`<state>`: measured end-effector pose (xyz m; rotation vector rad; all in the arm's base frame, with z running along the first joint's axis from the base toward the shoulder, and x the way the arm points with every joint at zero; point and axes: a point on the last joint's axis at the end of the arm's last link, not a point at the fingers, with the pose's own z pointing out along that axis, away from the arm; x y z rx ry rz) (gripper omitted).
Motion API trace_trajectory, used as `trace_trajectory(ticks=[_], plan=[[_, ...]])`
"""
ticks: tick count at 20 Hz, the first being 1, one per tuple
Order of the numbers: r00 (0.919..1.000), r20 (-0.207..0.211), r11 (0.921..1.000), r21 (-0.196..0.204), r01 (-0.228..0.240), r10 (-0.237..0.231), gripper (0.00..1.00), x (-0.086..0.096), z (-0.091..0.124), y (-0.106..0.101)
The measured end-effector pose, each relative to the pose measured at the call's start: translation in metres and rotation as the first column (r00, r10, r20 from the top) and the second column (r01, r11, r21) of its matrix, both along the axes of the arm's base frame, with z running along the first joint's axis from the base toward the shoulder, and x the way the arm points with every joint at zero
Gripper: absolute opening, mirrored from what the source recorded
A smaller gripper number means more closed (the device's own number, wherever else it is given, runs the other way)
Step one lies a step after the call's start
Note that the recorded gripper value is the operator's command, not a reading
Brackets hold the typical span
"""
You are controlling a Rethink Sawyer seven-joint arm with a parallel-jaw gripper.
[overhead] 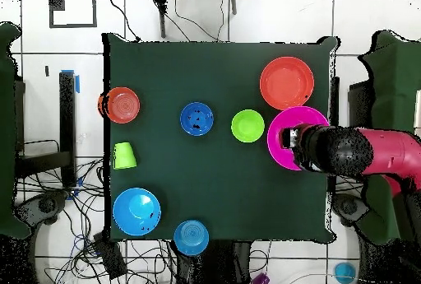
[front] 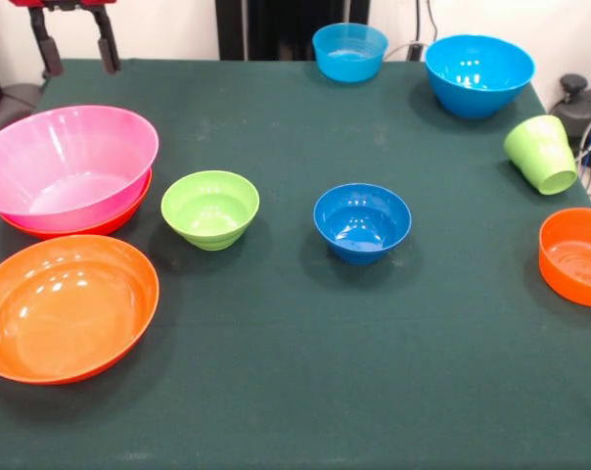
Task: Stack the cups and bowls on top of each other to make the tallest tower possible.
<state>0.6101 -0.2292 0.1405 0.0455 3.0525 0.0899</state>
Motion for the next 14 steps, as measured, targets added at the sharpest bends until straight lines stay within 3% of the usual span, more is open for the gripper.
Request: trace_trajectory(ticks=[7, 14], plan=[[0.9993, -0.001, 0.9993, 0.000, -0.037, 0.037, 1.00, 0.007, 0.000, 0.023], [0.9888, 0.041, 0.9897, -0.007, -0.143, 0.143, 1.00, 0.030, -0.003, 0.095]])
